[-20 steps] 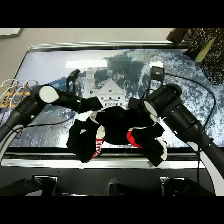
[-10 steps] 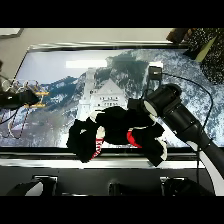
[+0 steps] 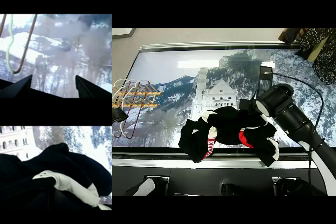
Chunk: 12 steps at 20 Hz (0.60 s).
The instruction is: Fold the clothes and pants, and hang the long-sleeved shirts on hangers.
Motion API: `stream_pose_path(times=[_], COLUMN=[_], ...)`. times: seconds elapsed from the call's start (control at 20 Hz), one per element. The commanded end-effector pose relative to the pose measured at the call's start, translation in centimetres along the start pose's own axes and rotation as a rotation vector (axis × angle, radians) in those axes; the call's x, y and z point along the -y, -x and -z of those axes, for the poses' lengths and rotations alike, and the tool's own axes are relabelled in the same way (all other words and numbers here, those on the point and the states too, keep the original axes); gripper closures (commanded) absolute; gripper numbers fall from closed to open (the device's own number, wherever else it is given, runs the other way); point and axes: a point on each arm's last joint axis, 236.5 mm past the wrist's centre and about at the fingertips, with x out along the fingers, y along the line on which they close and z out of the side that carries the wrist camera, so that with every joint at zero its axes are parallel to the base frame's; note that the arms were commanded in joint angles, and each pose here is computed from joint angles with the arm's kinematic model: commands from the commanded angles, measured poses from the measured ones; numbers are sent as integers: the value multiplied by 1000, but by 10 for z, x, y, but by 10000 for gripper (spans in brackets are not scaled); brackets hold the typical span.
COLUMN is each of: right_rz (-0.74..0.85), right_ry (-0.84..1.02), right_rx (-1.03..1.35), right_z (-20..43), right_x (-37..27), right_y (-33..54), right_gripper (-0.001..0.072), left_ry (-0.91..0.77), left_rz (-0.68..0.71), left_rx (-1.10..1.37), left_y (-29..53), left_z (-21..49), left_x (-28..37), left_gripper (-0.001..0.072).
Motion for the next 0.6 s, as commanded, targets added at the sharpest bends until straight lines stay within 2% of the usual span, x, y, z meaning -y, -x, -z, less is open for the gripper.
stream_pose_path(times=[0.0, 0.15, 0.55], right_rz=[-7, 0, 0], right_ry=[6, 7, 6], right_rx=[6, 0, -1], right_z=[-1, 0, 0], right_x=[-2, 0, 0], right_y=[0, 0, 0], right_gripper=[668, 668, 667], left_ry=[69, -6, -173], left_rz=[45, 33, 92], left_rx=[29, -28, -129], left_y=[-10, -25, -90], left_z=[11, 27, 41], left_x=[-47, -71, -80], left_gripper=[88, 87, 88])
